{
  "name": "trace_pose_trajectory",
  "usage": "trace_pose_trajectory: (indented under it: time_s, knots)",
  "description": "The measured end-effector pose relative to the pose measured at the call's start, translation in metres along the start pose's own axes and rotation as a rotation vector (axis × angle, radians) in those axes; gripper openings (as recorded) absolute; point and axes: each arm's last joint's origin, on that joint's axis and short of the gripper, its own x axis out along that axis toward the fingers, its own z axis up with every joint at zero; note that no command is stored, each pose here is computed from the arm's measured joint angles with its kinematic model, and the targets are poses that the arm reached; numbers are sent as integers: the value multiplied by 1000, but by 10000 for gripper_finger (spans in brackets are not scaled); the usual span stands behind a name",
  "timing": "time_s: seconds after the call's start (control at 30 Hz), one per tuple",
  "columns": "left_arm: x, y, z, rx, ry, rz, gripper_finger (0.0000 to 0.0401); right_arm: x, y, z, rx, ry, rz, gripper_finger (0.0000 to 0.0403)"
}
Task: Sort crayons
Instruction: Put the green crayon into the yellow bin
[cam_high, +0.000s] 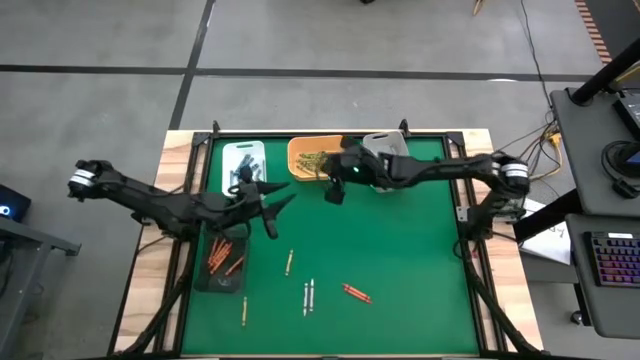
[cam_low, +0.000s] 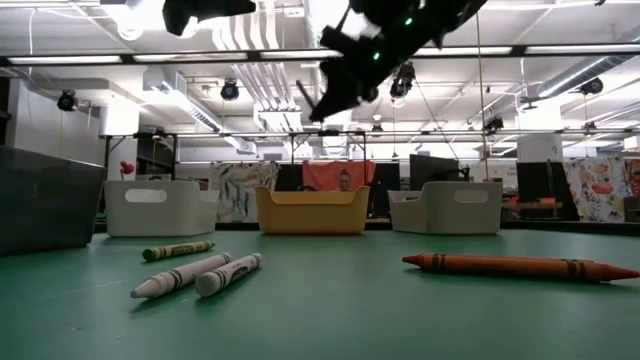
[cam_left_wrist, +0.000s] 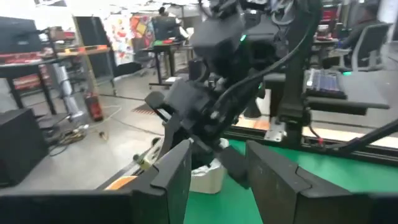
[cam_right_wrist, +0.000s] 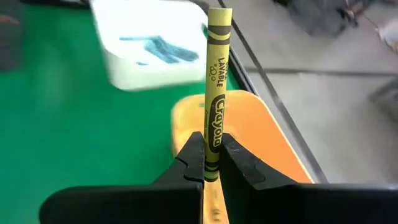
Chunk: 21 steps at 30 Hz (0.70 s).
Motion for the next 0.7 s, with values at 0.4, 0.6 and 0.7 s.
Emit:
trace_pose_trajectory:
  time_s: [0.4, 0.6, 0.7]
  knots:
    - [-10, 9, -3, -6, 82, 2, 135, 88, -59, -33, 60, 338, -85, 25]
    - [-7, 6, -10, 13, 119, 2, 135, 103, -71, -42, 103, 429, -88, 81]
    - [-7, 5, -12, 19, 132, 3, 135, 102, -71, -40, 114, 418, -88, 97]
